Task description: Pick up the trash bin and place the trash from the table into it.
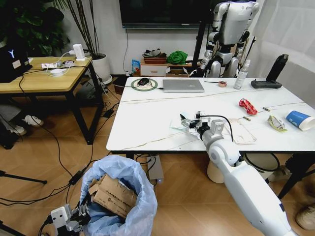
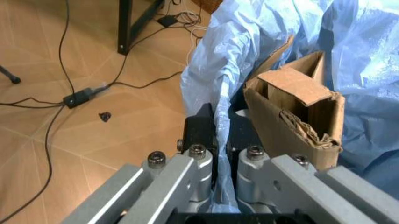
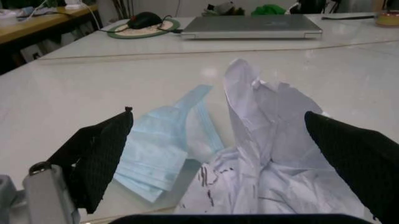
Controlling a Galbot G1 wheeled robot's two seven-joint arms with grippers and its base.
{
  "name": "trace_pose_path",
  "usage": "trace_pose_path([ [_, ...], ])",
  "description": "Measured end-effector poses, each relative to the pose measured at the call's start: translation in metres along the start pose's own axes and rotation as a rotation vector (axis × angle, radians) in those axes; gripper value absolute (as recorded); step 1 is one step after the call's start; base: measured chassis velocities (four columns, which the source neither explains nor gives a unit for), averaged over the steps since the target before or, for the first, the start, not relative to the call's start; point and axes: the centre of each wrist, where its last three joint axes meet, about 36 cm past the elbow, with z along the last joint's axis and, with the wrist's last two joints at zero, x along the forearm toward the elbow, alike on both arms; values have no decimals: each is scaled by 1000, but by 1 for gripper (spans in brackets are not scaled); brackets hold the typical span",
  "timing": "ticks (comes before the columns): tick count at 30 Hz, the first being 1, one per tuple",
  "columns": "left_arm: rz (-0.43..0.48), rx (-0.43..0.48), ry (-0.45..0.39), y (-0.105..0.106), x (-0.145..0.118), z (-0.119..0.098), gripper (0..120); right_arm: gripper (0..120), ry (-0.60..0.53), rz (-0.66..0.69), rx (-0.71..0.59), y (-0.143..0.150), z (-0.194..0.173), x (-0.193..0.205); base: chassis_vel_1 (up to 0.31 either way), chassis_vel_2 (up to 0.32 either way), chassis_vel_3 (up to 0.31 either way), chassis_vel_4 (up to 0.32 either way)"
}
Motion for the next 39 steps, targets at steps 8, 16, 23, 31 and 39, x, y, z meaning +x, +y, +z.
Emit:
trace_pose_path([
  [8, 1, -1, 2, 0, 0, 0, 0, 100, 9, 61, 20, -25, 3, -8, 0, 0, 0, 0],
  [16, -2, 2, -1, 0, 1, -1, 0, 100, 33, 65, 36, -35, 12, -18, 0, 0, 0, 0],
  [23, -6, 3, -4, -1, 2, -1, 0, 87, 58, 32, 45, -30, 24, -20, 0, 0, 0, 0],
  [31, -6, 2, -8, -1, 2, -2, 0, 57, 59, 30, 62, -34, 22, -17, 0, 0, 0, 0],
  [39, -3, 3, -12, -1, 0, -2, 0, 28, 67, 29, 70, -35, 25, -13, 0, 0, 0, 0],
])
